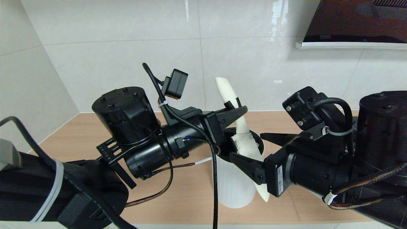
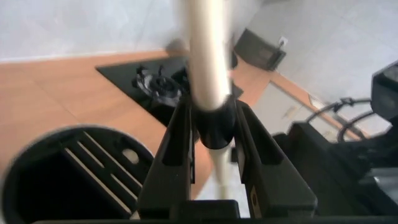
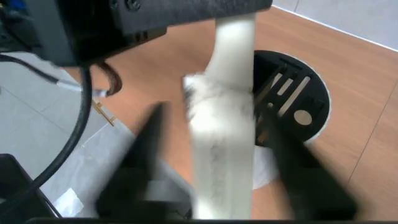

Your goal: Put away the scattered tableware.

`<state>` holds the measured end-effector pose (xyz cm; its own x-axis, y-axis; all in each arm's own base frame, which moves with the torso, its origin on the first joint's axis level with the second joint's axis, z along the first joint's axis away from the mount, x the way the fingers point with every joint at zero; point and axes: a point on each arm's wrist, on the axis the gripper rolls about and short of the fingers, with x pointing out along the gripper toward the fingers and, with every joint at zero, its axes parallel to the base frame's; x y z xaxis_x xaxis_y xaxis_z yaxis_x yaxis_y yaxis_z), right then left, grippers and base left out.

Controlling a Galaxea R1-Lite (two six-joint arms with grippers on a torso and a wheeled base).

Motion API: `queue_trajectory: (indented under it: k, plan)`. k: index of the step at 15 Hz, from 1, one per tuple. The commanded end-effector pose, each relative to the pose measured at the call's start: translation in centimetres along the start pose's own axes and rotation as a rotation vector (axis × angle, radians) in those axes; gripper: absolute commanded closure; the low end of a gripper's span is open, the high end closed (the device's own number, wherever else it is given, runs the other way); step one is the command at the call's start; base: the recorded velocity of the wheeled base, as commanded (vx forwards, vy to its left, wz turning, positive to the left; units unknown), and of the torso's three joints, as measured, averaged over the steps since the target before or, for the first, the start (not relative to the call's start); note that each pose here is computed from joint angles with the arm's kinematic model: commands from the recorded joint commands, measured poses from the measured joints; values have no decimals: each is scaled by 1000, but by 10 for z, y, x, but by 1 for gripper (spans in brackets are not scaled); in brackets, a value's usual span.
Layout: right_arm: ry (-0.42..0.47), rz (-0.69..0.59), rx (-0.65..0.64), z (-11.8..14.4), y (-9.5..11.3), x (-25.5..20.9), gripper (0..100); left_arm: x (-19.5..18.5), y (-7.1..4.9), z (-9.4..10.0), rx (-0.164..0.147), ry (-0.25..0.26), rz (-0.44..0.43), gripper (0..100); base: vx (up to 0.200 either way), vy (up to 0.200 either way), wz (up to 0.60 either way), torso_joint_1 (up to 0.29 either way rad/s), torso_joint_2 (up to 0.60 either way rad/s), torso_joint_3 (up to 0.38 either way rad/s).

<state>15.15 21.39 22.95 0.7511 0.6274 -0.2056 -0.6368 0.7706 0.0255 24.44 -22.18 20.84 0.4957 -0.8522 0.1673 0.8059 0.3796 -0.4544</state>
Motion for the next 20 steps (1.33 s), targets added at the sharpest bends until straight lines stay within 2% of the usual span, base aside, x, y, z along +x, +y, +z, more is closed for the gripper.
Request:
queue_trajectory:
  k: [1,4,5,6,7,8,9,11,13,15,18,20]
  plan:
    - [-3,2,0,-2,-1,-2,0,-3,-5,7,11,-31,-9,100,0,0,0,0,0,0]
    - [-39,4,5,0,-2,-7,0,-13,-16,27,40,-94,-23,100,0,0,0,0,0,0]
    - [-39,-8,8,0,-6,-8,0,-19,-19,35,69,-120,-23,100,0,0,0,0,0,0]
    - [-40,-33,8,0,-12,-6,0,-24,-19,43,115,-143,-13,100,0,0,0,0,0,0]
    - [-41,-43,10,1,-15,-6,0,-26,-20,46,144,-152,-13,100,0,0,0,0,0,0]
    - [-47,-50,13,1,-17,-6,0,-31,-22,53,234,-176,-2,100,0,0,0,0,0,0]
    - [-51,-51,14,2,-17,-6,0,-34,-21,56,292,-187,8,100,0,0,0,0,0,0]
    - [-48,-59,14,1,-19,-4,0,-36,-23,61,362,-214,0,100,0,0,0,0,0,0]
    - [-45,-64,13,1,-20,-3,0,-33,-22,60,419,-255,-23,100,0,0,0,0,0,0]
    - [-43,-64,13,0,-20,-3,0,-28,-17,55,475,-254,-16,100,0,0,0,0,0,0]
    - [-41,-67,13,0,-20,-2,0,-26,-8,43,539,-211,10,100,0,0,0,0,0,0]
    - [-39,-67,12,-1,-20,-2,0,-24,-4,37,535,-189,18,100,0,0,0,0,0,0]
